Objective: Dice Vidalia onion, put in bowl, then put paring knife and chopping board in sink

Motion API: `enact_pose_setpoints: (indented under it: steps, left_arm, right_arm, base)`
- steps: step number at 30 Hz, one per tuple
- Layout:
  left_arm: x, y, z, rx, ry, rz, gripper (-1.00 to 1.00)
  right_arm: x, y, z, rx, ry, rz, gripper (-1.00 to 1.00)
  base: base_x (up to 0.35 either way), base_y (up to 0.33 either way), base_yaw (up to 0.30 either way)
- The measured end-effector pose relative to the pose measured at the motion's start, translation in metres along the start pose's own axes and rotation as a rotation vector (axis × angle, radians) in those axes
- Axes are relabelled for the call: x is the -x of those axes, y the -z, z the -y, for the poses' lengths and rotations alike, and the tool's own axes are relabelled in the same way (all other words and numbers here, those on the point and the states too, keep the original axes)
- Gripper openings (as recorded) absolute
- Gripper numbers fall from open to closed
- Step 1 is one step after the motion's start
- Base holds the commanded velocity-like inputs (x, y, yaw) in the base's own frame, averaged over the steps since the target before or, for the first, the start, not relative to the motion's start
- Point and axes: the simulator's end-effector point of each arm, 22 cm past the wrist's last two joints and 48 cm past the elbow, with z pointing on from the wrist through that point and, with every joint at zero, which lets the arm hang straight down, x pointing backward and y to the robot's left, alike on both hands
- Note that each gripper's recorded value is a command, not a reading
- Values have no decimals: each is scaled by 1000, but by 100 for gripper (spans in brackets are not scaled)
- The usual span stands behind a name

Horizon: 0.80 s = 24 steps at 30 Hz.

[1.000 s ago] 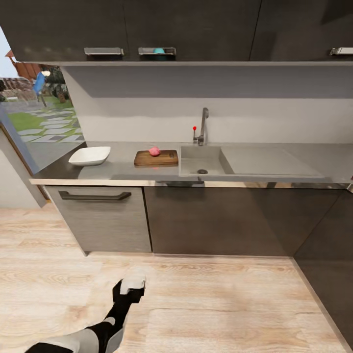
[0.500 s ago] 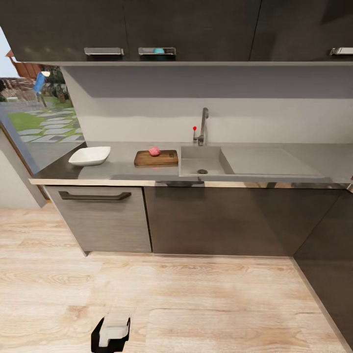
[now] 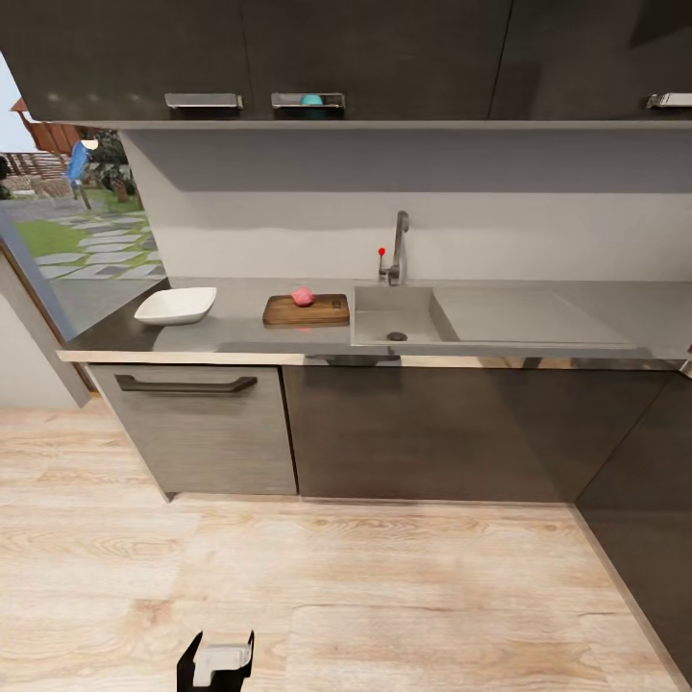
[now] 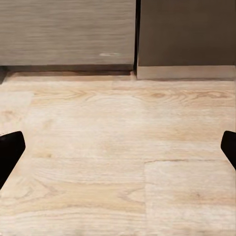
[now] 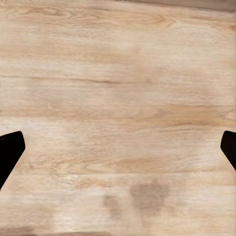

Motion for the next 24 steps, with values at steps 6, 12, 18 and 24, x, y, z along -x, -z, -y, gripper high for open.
enact_pose_setpoints:
  steps: [6,12,18,24]
  left_arm:
    - [-8,3,0,0,-7,-57,100]
    - [-1,8,-1,0,-7,-64,100]
    - [7,13,-1,0,-7,-64,100]
    - [15,18,-2,1,-7,-65,100]
  right_arm:
    - [8,4,0,1,-1,19,100]
    - [20,11,1,1,-3,46,100]
    - [26,19,3,0,-3,47,100]
    - [32,26,4,0,-4,47,100]
  base:
    - [0,0,0]
    - [0,0,0]
    - [0,0,0]
    - [0,0,0]
